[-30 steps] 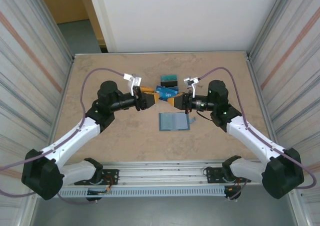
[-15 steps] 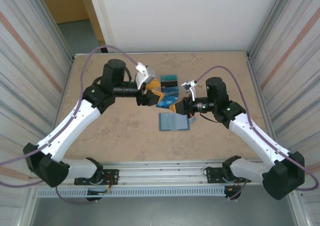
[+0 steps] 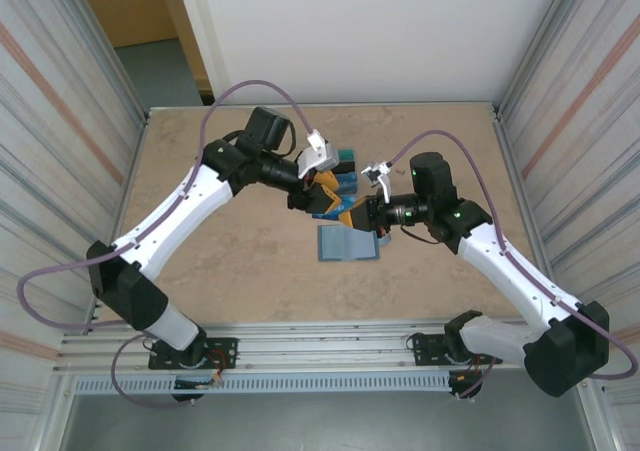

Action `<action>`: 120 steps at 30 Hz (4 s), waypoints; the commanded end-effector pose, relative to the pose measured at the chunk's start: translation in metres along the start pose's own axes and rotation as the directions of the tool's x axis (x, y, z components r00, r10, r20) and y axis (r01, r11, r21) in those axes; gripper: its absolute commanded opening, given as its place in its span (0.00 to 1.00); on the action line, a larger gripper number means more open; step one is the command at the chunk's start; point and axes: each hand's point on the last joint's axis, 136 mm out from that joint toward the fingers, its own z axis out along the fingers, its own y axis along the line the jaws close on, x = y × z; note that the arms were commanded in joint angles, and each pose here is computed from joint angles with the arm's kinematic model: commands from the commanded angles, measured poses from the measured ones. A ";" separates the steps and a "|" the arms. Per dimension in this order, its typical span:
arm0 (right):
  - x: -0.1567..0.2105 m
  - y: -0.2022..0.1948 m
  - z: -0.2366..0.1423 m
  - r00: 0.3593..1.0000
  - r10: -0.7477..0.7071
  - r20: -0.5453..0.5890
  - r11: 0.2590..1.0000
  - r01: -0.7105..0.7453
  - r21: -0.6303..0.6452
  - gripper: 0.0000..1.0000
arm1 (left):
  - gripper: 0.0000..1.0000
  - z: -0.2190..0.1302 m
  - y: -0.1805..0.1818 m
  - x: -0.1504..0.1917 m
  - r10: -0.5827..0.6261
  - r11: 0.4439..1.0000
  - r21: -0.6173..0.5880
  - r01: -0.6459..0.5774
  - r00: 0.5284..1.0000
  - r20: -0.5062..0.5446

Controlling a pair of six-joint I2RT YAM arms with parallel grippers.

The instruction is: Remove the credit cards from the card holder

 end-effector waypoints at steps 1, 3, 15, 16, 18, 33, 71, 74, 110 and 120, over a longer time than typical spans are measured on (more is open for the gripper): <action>-0.005 0.009 -0.001 0.999 -0.042 -0.006 0.999 0.042 -0.024 0.00 | 0.42 -0.001 -0.015 -0.003 0.015 0.996 0.093 -0.014 1.000 -0.016; -0.005 0.008 -0.001 0.999 -0.041 -0.008 0.999 0.041 -0.022 0.00 | 0.33 0.000 -0.014 -0.003 0.012 0.994 0.105 -0.009 1.000 -0.025; -0.004 0.002 -0.004 0.999 -0.045 0.000 0.999 0.045 0.014 0.00 | 0.10 0.010 -0.010 0.009 -0.004 0.987 0.157 0.017 0.997 -0.080; -0.004 0.002 -0.005 0.999 -0.044 0.001 0.999 0.044 0.016 0.00 | 0.19 0.011 -0.010 0.010 -0.006 0.987 0.159 0.019 0.996 -0.086; -0.005 0.003 -0.005 0.999 -0.048 0.004 0.999 0.048 0.015 0.00 | 0.27 0.012 -0.010 0.011 -0.010 0.986 0.162 0.025 0.996 -0.092; -0.003 -0.002 -0.006 0.999 -0.039 0.003 0.998 0.039 0.041 0.00 | 0.02 0.014 0.002 0.015 0.002 0.991 0.132 0.015 0.992 -0.124; 0.004 -0.125 -0.120 0.916 0.096 0.389 0.516 -0.380 0.768 0.99 | 0.00 0.096 0.233 0.083 0.159 0.955 -0.229 -0.186 0.979 -0.132; 0.003 -0.126 -0.121 0.912 0.100 0.399 0.512 -0.391 0.765 0.99 | 0.00 0.101 0.235 0.090 0.152 0.960 -0.217 -0.179 0.979 -0.137; 0.002 -0.134 -0.103 0.912 0.170 0.374 0.535 -0.404 0.742 0.99 | 0.00 0.128 0.236 0.136 0.049 0.988 -0.137 -0.074 0.983 -0.179; 0.003 -0.137 -0.096 0.916 0.193 0.351 0.543 -0.398 0.740 0.99 | 0.00 0.123 0.231 0.145 0.020 0.987 -0.152 -0.048 0.983 -0.183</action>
